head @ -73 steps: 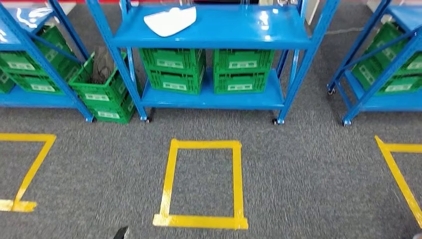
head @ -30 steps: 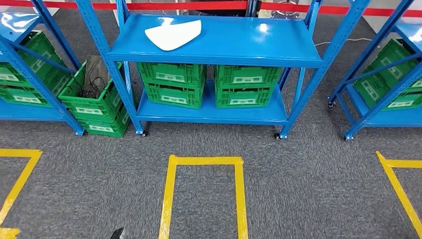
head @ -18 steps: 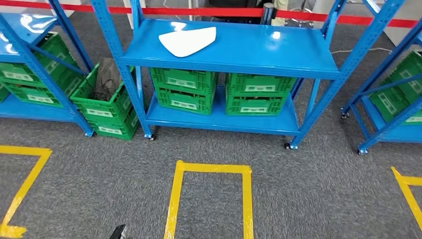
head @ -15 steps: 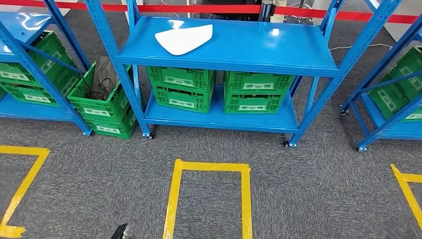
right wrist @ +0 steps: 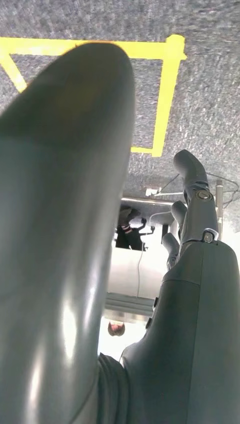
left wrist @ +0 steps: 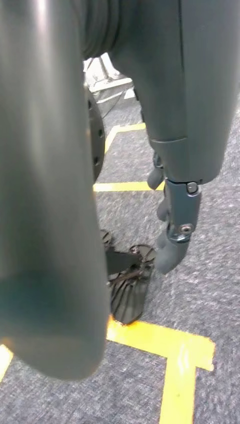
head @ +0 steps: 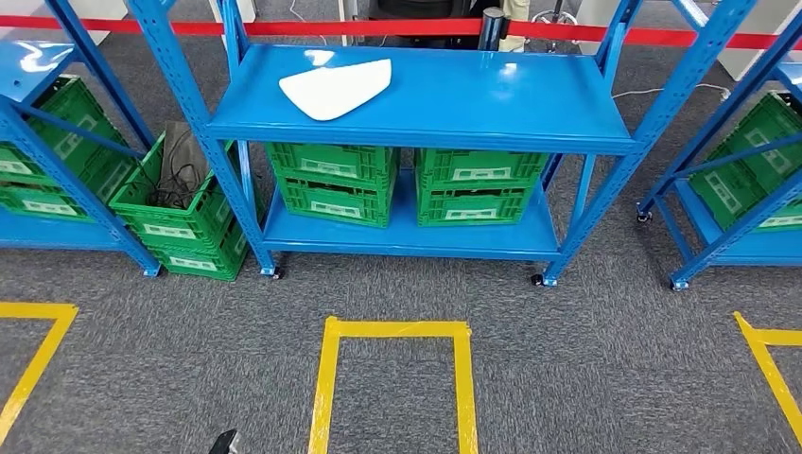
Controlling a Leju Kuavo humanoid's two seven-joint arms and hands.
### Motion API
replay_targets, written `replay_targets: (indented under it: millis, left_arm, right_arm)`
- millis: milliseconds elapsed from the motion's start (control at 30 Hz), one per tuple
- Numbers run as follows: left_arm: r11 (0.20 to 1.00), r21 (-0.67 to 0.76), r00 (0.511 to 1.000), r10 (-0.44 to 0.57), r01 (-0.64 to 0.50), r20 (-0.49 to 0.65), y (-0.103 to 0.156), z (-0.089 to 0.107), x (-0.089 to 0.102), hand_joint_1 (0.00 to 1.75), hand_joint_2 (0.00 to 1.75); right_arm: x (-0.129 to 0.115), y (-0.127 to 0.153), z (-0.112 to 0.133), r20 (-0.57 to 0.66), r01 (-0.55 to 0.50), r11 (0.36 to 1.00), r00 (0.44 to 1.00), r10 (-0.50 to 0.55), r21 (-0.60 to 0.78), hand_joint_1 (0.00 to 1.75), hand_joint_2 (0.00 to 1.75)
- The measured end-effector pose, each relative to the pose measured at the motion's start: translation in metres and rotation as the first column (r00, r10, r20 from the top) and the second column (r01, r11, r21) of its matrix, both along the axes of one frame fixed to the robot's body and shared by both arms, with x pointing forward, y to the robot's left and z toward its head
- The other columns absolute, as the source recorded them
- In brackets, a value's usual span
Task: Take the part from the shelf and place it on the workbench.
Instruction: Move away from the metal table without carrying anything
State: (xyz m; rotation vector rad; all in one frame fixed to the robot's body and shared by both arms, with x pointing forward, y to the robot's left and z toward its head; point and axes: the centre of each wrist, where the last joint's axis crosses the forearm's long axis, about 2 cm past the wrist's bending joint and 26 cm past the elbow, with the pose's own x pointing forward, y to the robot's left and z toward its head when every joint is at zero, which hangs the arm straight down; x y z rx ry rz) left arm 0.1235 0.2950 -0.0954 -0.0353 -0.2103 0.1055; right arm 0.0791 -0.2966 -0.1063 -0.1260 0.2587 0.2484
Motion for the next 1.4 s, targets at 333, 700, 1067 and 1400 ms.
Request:
replay_targets:
  millis: [333, 700, 1067, 1400]
  left_arm:
    - [1.0, 0.004, 1.0, 0.001, -0.001, -0.011, -0.0005, 0.0001, 0.0002, 0.0, 0.0]
    - [1.0, 0.001, 1.0, 0.005, -0.005, -0.011, -0.0004, 0.0005, 0.0017, 0.0, 0.0]
    - [1.0, -0.002, 1.0, 0.019, -0.019, -0.012, -0.0006, 0.0005, 0.0016, 0.0, 0.0]
    - [1.0, -0.002, 1.0, 0.02, -0.02, -0.012, -0.0005, 0.0004, 0.0011, 0.0, 0.0]
  right_arm:
    - [-0.0023, -0.0011, -0.0004, -0.009, 0.005, 1.0, 1.0, -0.005, -0.006, 0.0, 0.0]
    - [-0.0001, -0.003, 0.0, -0.008, 0.008, 1.0, 1.0, -0.008, -0.013, 0.0, 0.0]
    - [0.0012, -0.0038, 0.0003, -0.006, 0.009, 1.0, 1.0, -0.009, -0.019, 0.0, 0.0]
    - [-0.0011, -0.0062, -0.0001, -0.01, 0.01, 1.0, 1.0, -0.01, -0.025, 0.0, 0.0]
